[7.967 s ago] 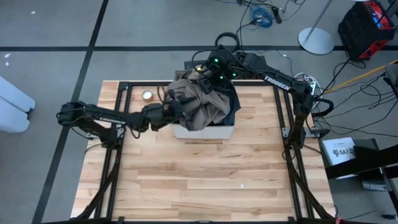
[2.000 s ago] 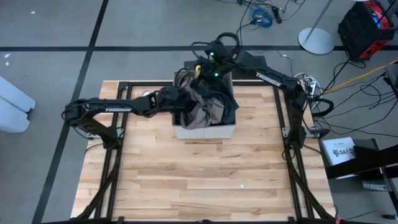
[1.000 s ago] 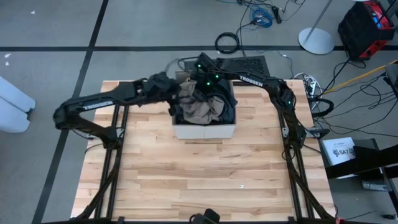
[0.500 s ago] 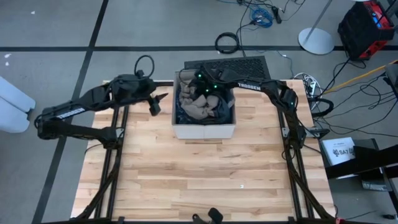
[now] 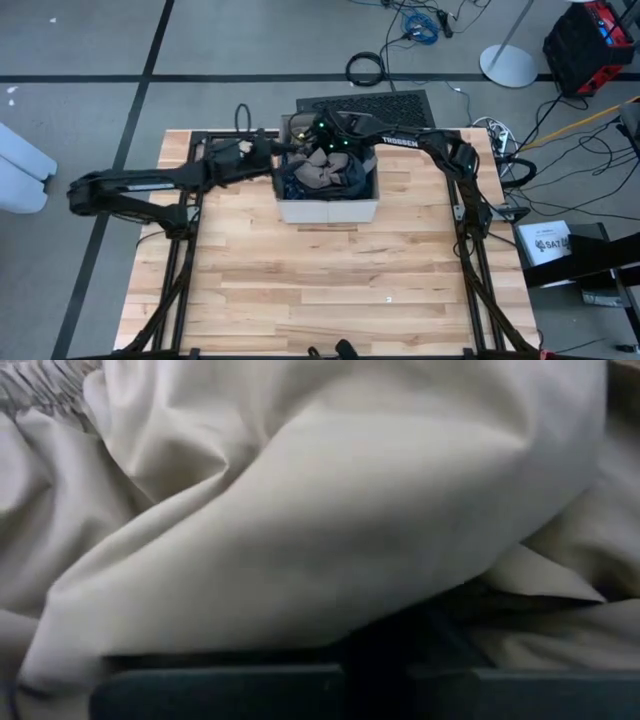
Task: Sort clothes
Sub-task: Put the brown jacket into the laundry bin
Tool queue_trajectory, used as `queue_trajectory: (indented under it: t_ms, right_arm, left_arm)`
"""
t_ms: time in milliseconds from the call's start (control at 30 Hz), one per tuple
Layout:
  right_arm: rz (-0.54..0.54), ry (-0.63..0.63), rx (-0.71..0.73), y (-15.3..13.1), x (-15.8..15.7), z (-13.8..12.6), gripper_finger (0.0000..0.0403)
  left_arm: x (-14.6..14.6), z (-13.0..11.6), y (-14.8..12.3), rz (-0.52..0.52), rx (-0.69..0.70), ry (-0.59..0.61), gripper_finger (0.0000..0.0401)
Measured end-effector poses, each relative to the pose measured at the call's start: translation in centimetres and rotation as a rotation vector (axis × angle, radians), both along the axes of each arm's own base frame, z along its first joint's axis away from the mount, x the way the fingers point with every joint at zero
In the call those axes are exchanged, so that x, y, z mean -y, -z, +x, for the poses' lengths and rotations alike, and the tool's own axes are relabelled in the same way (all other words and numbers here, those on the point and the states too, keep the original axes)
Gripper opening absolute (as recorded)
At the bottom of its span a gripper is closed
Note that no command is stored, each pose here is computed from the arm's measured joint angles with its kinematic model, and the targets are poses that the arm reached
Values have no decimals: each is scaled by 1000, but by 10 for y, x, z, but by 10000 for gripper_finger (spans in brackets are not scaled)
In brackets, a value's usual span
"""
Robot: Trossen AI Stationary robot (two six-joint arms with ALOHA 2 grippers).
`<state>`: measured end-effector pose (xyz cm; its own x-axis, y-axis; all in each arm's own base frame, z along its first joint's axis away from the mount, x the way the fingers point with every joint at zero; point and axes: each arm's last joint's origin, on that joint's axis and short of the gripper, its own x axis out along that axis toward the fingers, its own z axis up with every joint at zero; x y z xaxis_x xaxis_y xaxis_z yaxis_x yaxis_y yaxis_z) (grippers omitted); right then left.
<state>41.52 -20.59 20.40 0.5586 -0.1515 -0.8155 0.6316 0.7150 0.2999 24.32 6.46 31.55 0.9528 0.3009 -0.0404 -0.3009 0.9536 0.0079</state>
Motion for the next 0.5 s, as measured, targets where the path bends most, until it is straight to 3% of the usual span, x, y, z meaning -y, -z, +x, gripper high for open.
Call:
queue_trajectory:
  t_ms: [233,367,500]
  right_arm:
    - [11,-41,28,-2,-12,7,16]
    - [2,-78,62,-14,-16,6,58]
    - [-19,-83,91,-38,-18,-5,115]
  left_arm:
    - [-13,43,38,-41,-82,-85,224]
    - [-13,54,54,-52,-141,-86,224]
    - [-7,57,51,-40,-114,-69,224]
